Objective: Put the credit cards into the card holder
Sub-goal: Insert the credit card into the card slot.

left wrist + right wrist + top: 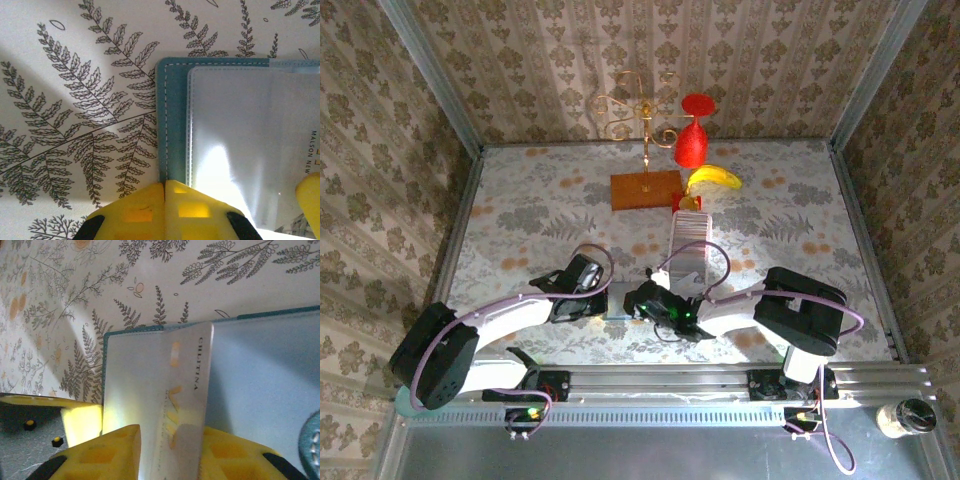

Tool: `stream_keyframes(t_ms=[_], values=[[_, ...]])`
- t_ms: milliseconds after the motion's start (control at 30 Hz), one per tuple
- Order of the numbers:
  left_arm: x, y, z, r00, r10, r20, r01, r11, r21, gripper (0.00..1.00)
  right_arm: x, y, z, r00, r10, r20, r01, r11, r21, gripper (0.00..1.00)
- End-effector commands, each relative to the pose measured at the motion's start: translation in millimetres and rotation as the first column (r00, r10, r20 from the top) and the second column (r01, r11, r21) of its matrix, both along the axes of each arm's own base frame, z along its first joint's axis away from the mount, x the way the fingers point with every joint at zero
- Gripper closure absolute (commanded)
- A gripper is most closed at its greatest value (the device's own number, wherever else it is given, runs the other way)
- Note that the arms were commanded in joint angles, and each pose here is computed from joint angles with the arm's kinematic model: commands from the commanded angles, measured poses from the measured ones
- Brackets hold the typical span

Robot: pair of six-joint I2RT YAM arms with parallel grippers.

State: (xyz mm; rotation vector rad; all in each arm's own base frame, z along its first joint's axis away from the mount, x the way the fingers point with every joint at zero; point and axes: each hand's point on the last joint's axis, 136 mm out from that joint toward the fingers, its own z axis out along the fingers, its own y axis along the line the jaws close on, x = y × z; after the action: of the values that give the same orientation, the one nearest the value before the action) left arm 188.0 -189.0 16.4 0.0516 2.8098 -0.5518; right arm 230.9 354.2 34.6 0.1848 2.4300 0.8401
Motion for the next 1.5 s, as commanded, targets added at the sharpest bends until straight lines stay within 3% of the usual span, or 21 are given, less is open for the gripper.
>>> stream_keyframes(t_ms=[0,300,633,900,1167,1467], values=[[-15,2,-19,0.997,-0.027,-0.073,0.028,1.000,0.012,0.99,-7,-22,-8,1.000,0.010,-0.019,-0.013,0.988,-0.151,0.63],[-15,1,-17,0.997,-0.031,-0.069,0.031,0.999,0.006,1.00,-6,-33,-3,1.000,0.021,-0.013,-0.024,0.973,-0.231,0.58],[-16,0,-19,0.997,-0.035,-0.074,0.035,0.999,0.005,1.00,-4,-11,-5,0.995,0.099,-0.028,-0.103,0.965,-0.242,0.77],[-17,-1,-19,0.996,-0.040,-0.078,0.040,0.999,-0.002,1.00,-4,-4,-2,0.985,0.169,-0.034,-0.172,0.956,-0.238,0.78],[-17,-5,-16,0.997,-0.039,-0.074,0.037,0.999,-0.031,1.00,-2,15,-2,0.979,0.195,-0.065,-0.205,0.955,-0.214,0.87],[-20,-1,-16,0.997,-0.019,-0.073,0.016,0.999,-0.038,1.00,-4,20,-3,0.974,0.210,-0.090,-0.226,0.948,-0.226,0.83]])
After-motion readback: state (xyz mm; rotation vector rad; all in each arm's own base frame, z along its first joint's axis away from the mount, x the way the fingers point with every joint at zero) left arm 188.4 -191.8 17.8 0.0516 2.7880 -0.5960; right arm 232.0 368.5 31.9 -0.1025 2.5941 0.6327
